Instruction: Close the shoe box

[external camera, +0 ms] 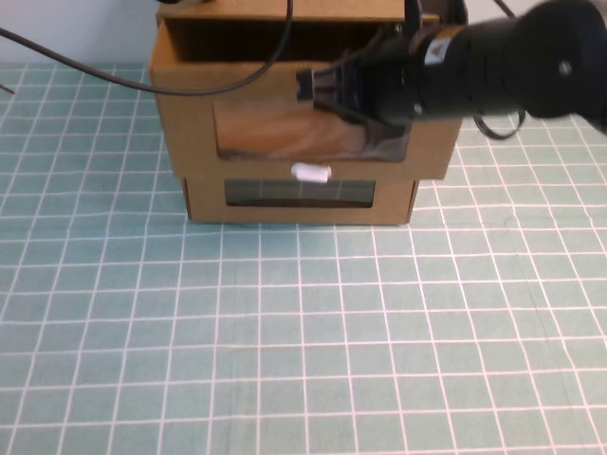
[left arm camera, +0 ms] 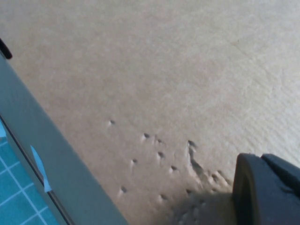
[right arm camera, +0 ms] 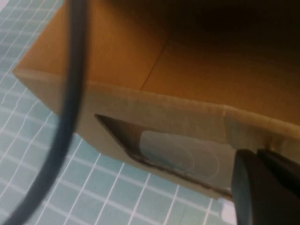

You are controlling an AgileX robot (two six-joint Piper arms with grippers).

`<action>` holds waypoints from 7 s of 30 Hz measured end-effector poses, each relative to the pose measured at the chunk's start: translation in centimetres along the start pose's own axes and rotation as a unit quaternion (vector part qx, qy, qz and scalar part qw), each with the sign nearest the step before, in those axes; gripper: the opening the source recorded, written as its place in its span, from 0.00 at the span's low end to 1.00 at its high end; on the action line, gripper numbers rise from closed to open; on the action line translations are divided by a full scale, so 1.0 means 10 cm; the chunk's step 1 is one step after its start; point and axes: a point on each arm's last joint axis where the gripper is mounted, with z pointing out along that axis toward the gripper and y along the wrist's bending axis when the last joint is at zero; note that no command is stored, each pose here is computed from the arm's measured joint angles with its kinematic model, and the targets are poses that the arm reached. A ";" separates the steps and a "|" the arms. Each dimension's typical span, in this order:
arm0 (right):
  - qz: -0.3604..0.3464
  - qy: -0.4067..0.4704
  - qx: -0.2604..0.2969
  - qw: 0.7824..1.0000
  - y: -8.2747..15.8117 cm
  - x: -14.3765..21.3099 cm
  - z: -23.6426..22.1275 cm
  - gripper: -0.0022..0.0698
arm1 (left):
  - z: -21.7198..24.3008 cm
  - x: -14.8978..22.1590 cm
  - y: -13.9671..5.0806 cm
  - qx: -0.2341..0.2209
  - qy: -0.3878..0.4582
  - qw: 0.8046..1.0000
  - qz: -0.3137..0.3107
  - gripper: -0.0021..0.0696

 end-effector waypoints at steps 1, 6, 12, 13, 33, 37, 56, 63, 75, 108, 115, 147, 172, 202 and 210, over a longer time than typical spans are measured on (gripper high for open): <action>0.004 -0.003 0.002 1.000 -0.03 -0.04 0.04 0.01 | 0.00 0.00 0.00 0.000 0.000 1.000 0.000 0.02; 0.015 -0.010 0.015 1.000 -0.18 -0.15 0.27 0.01 | 0.00 0.00 0.00 0.001 0.000 1.000 0.000 0.02; 0.023 -0.011 0.022 0.999 -0.29 -0.19 0.54 0.01 | 0.00 0.00 0.00 0.001 -0.001 1.000 -0.001 0.02; 0.025 -0.014 0.023 0.999 -0.31 -0.20 0.57 0.01 | 0.00 0.00 0.00 0.001 -0.001 1.000 -0.001 0.02; 0.025 0.041 -0.032 0.998 -0.37 -0.34 0.59 0.01 | -0.04 -0.01 -0.02 -0.003 0.000 1.000 0.005 0.02; 0.000 0.052 -0.047 0.998 -0.24 -0.45 0.20 0.01 | -0.25 -0.09 -0.07 -0.031 -0.003 0.999 0.034 0.02; -0.075 0.091 0.016 0.993 0.23 0.19 -2.13 0.01 | -1.88 -0.09 -0.94 -0.091 -0.099 0.987 0.090 0.02; -0.057 0.041 0.010 0.998 0.05 1.04 -2.61 0.01 | -2.34 0.70 -1.32 -0.143 -0.161 0.970 0.110 0.02; -0.027 -0.105 -0.021 0.994 -0.20 1.96 -2.57 0.01 | -2.42 2.50 -1.66 -0.216 -0.241 0.941 0.095 0.02; -0.020 -0.027 0.029 0.999 -0.52 2.61 -1.63 0.01 | -1.73 3.80 -1.48 -0.228 -0.242 0.943 -0.034 0.02; -0.052 -0.016 0.037 0.998 -0.53 2.63 -1.63 0.01 | -1.73 3.80 -1.48 -0.227 -0.241 0.943 -0.034 0.02; -0.012 -0.159 0.287 0.945 -0.98 3.27 -2.06 0.01 | -1.72 3.81 -1.49 -0.223 -0.235 0.946 -0.035 0.02; 0.010 -0.163 0.275 0.948 -0.97 3.27 -2.05 0.01 | -1.72 3.82 -1.48 -0.242 -0.219 0.945 0.004 0.02; 0.010 -0.162 0.274 0.948 -0.96 3.27 -2.05 0.01 | -1.75 4.02 -1.35 -0.336 -0.139 0.929 -0.073 0.02; 0.010 -0.162 0.274 0.948 -0.96 3.27 -2.05 0.01 | -1.75 4.02 -1.35 -0.336 -0.139 0.929 -0.073 0.02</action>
